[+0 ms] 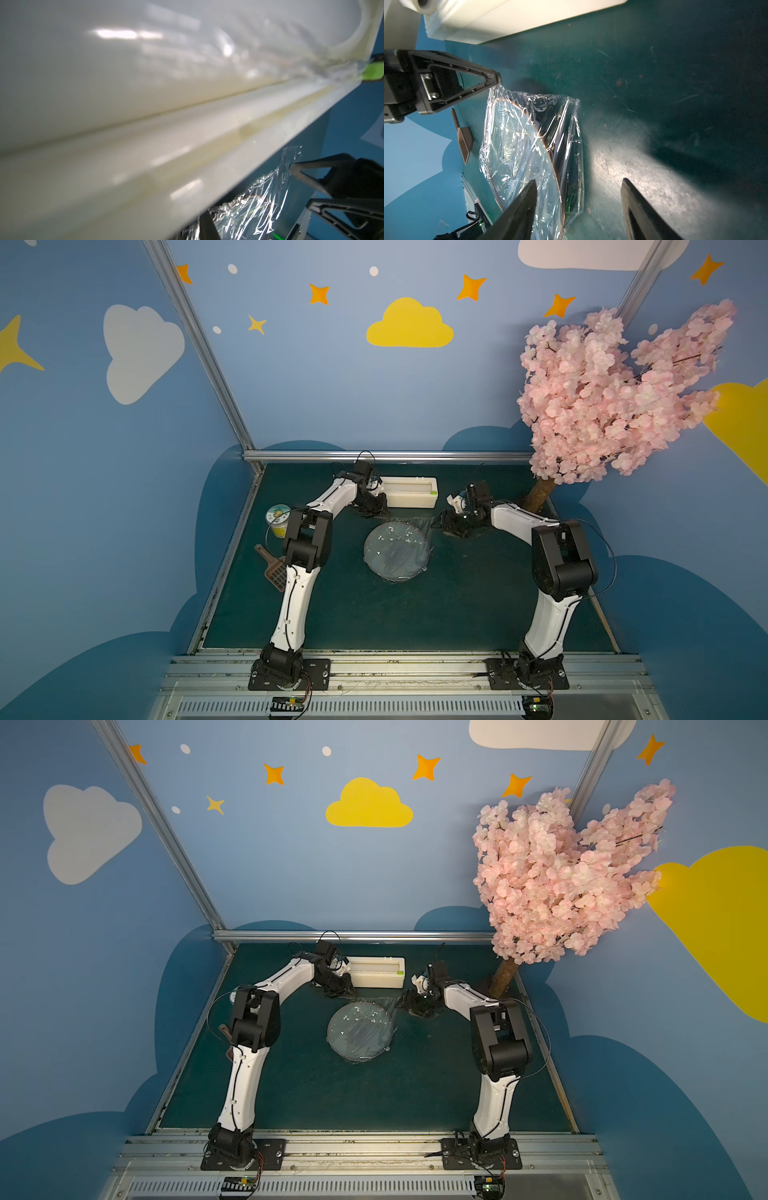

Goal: Wrap the plate with plastic wrap
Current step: Cover the plate with plastic wrap.

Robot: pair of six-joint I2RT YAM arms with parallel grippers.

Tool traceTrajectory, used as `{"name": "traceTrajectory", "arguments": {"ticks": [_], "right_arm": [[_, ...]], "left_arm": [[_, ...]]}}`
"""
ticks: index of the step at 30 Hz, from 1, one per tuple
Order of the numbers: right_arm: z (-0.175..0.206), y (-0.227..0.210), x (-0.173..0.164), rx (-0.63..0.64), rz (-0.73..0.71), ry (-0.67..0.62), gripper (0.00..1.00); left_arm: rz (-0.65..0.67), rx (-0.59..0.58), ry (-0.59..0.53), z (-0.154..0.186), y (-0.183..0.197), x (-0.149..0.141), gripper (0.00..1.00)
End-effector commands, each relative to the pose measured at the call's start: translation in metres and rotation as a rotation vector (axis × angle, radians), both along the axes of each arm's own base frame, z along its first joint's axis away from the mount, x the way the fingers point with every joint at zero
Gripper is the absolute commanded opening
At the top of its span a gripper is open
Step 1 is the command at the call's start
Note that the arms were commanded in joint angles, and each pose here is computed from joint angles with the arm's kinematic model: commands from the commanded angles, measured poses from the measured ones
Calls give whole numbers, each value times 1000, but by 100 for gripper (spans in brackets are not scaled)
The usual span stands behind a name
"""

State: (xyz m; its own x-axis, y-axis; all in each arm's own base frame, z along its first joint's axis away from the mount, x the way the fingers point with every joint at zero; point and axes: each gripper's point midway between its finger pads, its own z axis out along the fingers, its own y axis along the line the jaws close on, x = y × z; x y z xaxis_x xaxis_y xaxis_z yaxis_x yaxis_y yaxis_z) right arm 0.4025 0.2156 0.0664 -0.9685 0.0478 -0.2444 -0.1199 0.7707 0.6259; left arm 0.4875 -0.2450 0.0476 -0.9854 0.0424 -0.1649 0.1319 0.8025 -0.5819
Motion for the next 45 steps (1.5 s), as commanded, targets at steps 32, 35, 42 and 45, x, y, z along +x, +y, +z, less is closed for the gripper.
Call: {"name": "traceTrajectory", "arguments": {"ticks": [32,35,42,45], "right_arm": [[29,41,28,-99,62,-134,0],[33,44,31,-129,70,-146,0],[29,44,47,-208,49,-189,0],[25,41,55,-243,26,-198,0]], "left_arm": [[134,258,-193,63,66,-10,3],[177,332,-231,67,84,-8,3],[233,432,-231,47,103,5,3],[248,446,-209,35,103,10,3]]}}
